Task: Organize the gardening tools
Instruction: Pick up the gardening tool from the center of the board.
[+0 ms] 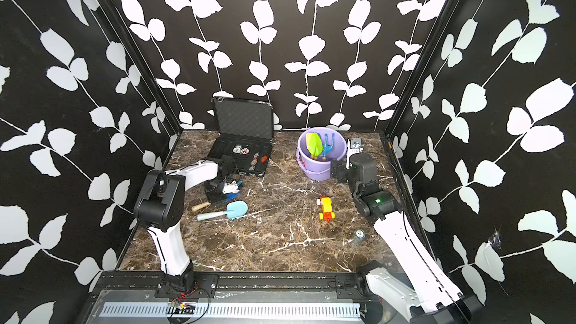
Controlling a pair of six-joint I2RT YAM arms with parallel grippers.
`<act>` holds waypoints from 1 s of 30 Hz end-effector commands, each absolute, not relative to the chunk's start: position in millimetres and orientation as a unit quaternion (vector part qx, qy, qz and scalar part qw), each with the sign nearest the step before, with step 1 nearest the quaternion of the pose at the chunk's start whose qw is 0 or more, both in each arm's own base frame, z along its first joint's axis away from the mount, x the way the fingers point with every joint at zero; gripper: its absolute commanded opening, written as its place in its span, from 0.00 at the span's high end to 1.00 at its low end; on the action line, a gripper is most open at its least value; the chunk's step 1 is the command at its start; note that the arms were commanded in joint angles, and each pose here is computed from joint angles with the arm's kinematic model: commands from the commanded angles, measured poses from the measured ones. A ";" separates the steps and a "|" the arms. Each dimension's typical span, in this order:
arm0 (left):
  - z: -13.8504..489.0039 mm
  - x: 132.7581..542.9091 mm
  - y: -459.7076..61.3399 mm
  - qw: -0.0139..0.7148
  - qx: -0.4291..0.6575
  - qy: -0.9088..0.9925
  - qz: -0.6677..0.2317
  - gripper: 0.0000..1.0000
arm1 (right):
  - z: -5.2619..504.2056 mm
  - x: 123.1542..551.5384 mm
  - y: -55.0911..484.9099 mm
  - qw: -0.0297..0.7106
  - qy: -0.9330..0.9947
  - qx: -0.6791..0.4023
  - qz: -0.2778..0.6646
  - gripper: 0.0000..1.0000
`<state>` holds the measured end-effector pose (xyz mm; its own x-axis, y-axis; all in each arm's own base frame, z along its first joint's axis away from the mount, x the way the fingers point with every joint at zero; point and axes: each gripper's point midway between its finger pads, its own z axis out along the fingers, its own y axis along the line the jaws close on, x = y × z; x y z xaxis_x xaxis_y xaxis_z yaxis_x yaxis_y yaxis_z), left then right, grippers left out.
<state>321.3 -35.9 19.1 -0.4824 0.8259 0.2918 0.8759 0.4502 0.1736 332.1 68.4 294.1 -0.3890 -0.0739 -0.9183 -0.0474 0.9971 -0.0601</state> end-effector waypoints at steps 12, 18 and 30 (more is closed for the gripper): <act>83.4 341.8 -59.7 -0.052 -0.483 -0.863 -0.138 1.00 | 303.4 335.8 70.9 0.568 0.823 -0.029 0.001 0.01; 120.2 338.2 -73.0 -0.102 -0.482 -0.862 -0.123 1.00 | 302.8 337.2 77.9 0.566 0.823 -0.037 0.018 0.01; 174.2 348.1 -106.7 -0.242 -0.457 -0.851 -0.095 1.00 | 298.4 341.6 96.9 0.554 0.828 -0.055 0.063 0.00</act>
<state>342.6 -93.7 148.3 -0.4797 0.8551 -0.1964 0.7765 0.5180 0.3587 337.6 89.4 282.0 -0.4225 -0.0601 -0.9044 -0.1356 0.9908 -0.0025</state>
